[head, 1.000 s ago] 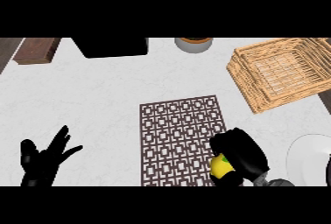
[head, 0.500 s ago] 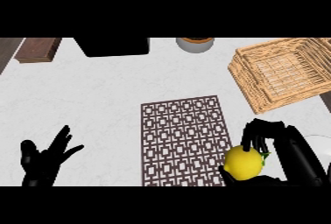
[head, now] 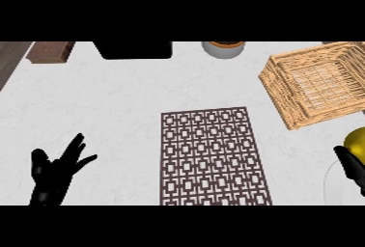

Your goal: Pick the lemon from the placemat and place it in the basket

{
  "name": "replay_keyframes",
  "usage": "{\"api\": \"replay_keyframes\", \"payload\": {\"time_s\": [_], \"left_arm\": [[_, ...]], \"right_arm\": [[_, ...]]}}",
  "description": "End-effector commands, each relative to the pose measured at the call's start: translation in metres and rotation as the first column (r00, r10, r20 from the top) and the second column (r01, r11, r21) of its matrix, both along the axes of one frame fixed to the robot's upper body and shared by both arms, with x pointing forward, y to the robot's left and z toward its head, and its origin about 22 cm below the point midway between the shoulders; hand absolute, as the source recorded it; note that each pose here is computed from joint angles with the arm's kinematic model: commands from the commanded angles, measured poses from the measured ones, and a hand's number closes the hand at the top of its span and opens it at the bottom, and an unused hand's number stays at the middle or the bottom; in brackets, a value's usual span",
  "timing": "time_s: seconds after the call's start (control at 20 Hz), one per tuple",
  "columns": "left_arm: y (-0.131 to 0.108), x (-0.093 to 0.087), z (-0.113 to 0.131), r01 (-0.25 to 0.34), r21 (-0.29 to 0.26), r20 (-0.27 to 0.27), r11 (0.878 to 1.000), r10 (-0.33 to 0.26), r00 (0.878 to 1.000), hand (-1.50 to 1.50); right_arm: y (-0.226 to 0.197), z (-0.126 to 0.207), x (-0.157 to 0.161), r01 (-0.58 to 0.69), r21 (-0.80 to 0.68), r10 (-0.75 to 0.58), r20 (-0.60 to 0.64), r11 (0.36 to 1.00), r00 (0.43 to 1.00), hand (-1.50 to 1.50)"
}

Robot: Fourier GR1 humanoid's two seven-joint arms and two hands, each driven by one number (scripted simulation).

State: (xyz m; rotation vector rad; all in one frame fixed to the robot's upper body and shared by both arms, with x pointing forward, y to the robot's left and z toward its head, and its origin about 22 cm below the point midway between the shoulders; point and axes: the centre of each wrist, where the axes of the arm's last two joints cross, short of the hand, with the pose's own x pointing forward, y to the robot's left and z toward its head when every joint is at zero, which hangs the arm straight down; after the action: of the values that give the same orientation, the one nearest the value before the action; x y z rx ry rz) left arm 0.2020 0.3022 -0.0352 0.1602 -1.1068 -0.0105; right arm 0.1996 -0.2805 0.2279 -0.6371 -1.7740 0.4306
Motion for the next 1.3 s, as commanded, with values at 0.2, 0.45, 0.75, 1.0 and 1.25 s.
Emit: {"api": "replay_keyframes", "payload": {"time_s": [0.2, 0.45, 0.75, 1.0, 1.25], "left_arm": [[-0.014, -0.002, -0.019, 0.020, 0.009, -0.097, 1.000, -0.019, 0.995, 0.00], [0.001, 0.001, -0.001, 0.023, 0.008, -0.095, 1.000, -0.022, 0.995, 0.00], [-0.018, 0.012, -0.010, 0.024, -0.001, -0.088, 1.000, -0.024, 0.996, 0.00], [-0.017, 0.015, -0.017, 0.036, 0.006, -0.098, 0.999, -0.035, 0.995, 0.00], [-0.018, 0.006, -0.019, 0.032, 0.010, -0.087, 0.999, -0.031, 0.996, 0.00]], "right_arm": [[-0.058, 0.083, 0.031, 0.113, 0.025, -0.112, -0.024, 0.993, 0.993, 1.50], [-0.083, 0.087, 0.067, 0.131, -0.007, -0.132, -0.061, 0.991, 0.989, 1.50], [-0.094, 0.051, 0.110, 0.149, -0.053, -0.152, -0.066, 0.987, 0.986, 1.50], [-0.101, 0.040, 0.143, 0.132, 0.002, -0.131, -0.095, 0.991, 0.987, 1.50], [-0.134, -0.001, 0.156, 0.138, 0.183, -0.115, -0.128, 0.973, 0.985, 1.50]]}}
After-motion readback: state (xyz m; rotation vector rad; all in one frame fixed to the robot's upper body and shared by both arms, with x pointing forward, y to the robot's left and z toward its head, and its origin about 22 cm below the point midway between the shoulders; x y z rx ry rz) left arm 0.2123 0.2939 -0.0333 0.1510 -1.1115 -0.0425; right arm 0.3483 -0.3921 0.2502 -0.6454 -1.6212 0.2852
